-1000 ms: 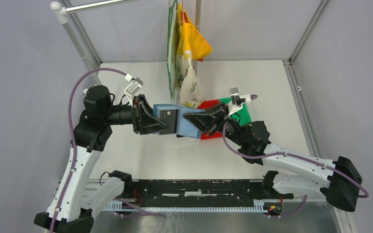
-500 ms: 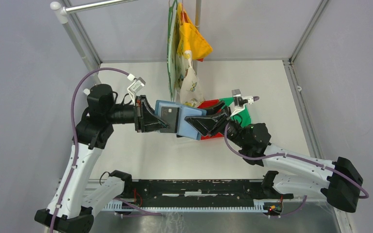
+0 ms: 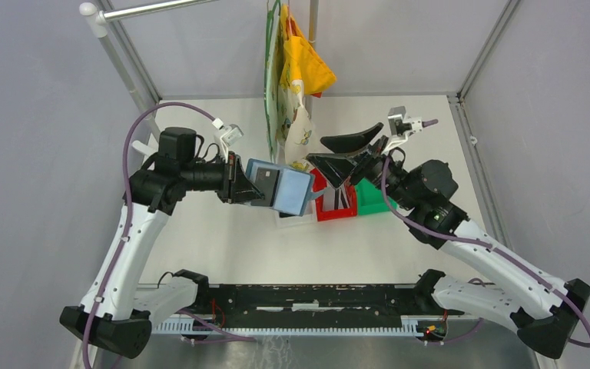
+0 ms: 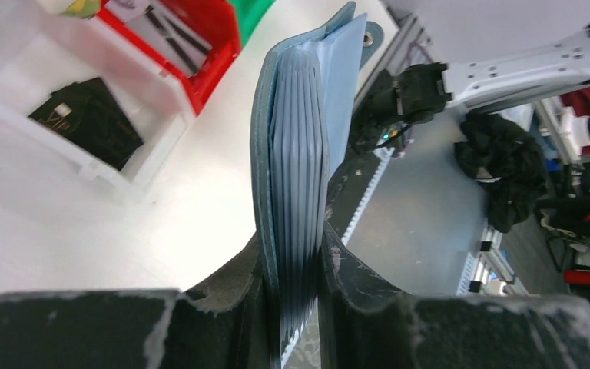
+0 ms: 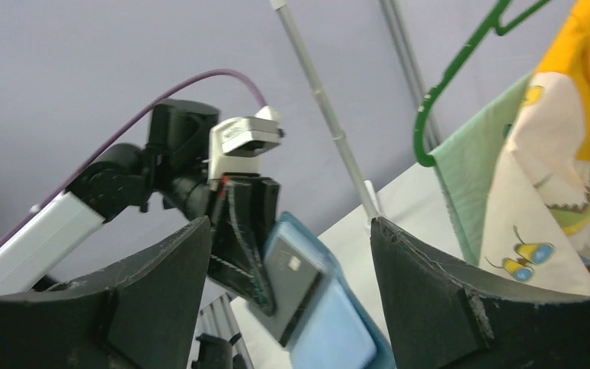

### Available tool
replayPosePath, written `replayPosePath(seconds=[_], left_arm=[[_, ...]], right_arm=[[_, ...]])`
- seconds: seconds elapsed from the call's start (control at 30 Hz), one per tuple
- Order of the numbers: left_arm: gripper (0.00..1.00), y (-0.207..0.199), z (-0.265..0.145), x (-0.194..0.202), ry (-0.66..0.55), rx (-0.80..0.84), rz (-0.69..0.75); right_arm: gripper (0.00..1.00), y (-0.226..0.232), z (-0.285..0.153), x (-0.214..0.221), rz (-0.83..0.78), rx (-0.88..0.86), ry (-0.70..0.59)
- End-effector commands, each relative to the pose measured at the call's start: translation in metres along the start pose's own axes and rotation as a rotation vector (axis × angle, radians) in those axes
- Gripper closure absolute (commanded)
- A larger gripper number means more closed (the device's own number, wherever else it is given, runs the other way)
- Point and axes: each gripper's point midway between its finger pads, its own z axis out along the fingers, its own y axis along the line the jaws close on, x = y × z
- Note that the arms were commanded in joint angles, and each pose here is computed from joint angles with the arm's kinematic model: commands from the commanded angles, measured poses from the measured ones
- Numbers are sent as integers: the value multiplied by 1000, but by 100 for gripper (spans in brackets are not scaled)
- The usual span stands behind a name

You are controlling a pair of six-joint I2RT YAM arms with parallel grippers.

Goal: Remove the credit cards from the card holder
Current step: Remove the credit card from the card holder.

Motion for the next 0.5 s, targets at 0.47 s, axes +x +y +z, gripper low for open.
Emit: replayPosePath(seconds=[0.47], left_arm=[[98, 17, -1, 8, 142, -36, 60]], right_arm=[[23, 26, 2, 110, 269, -257, 371]])
